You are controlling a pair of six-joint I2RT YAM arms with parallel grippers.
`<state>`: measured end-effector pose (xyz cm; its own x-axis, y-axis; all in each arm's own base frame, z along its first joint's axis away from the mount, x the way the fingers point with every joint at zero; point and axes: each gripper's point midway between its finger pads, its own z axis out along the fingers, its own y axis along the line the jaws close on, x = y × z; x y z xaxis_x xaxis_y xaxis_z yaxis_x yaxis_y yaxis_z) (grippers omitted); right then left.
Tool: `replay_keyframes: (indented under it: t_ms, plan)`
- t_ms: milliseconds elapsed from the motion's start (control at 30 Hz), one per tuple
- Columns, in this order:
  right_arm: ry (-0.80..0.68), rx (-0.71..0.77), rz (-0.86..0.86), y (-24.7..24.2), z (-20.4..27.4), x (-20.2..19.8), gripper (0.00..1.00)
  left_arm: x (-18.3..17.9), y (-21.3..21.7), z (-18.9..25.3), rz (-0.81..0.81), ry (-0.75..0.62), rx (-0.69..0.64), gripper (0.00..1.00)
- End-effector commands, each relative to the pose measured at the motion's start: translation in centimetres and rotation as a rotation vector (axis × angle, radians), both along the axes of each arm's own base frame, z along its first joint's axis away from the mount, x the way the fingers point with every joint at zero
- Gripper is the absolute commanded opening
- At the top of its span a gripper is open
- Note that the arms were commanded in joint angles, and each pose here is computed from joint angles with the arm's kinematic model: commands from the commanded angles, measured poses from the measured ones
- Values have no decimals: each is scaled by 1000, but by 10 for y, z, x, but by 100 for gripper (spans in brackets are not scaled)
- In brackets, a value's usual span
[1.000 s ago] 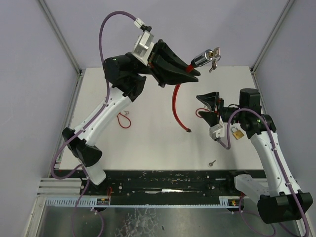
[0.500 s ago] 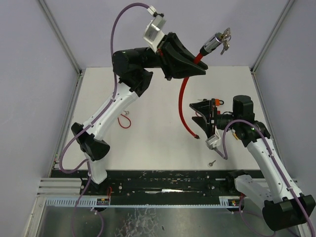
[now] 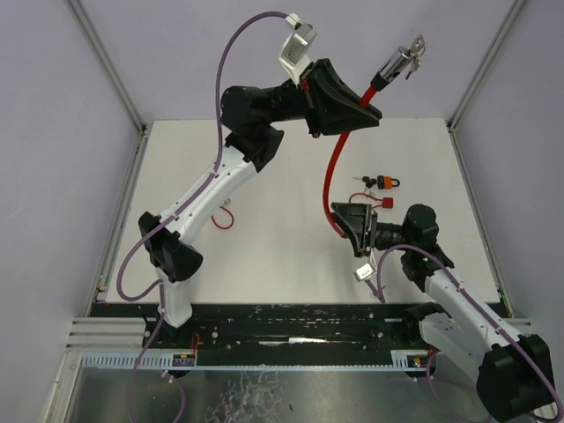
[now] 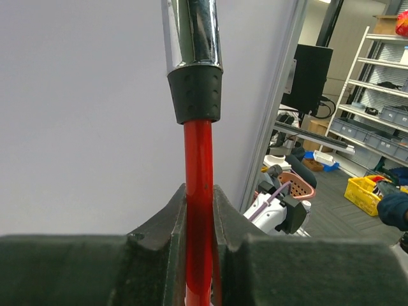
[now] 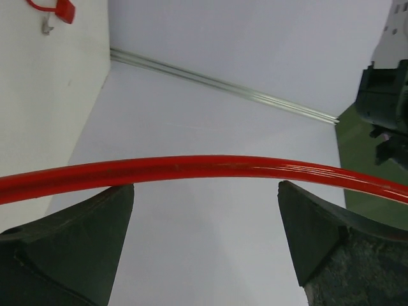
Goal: Lock with the key
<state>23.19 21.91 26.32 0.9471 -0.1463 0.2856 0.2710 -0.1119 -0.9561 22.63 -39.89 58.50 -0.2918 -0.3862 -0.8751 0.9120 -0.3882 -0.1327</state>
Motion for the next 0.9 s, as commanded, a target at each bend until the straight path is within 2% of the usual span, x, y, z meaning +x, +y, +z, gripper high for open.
replay_keyframes:
  t_ms: [0, 233, 533, 867]
  plan:
    - [-307, 154, 39, 1, 60, -25, 100, 5, 2, 19, 27, 41, -49, 0]
    - [-429, 147, 39, 8, 41, -30, 100, 11, -2, 16, 27, 100, -14, 0]
    - [-520, -38, 61, 23, -9, -22, 100, 12, -10, 1, -1, 153, 47, 0]
    - [-520, -199, 130, 34, -59, -27, 99, 20, -19, -8, -19, 180, 78, 0]
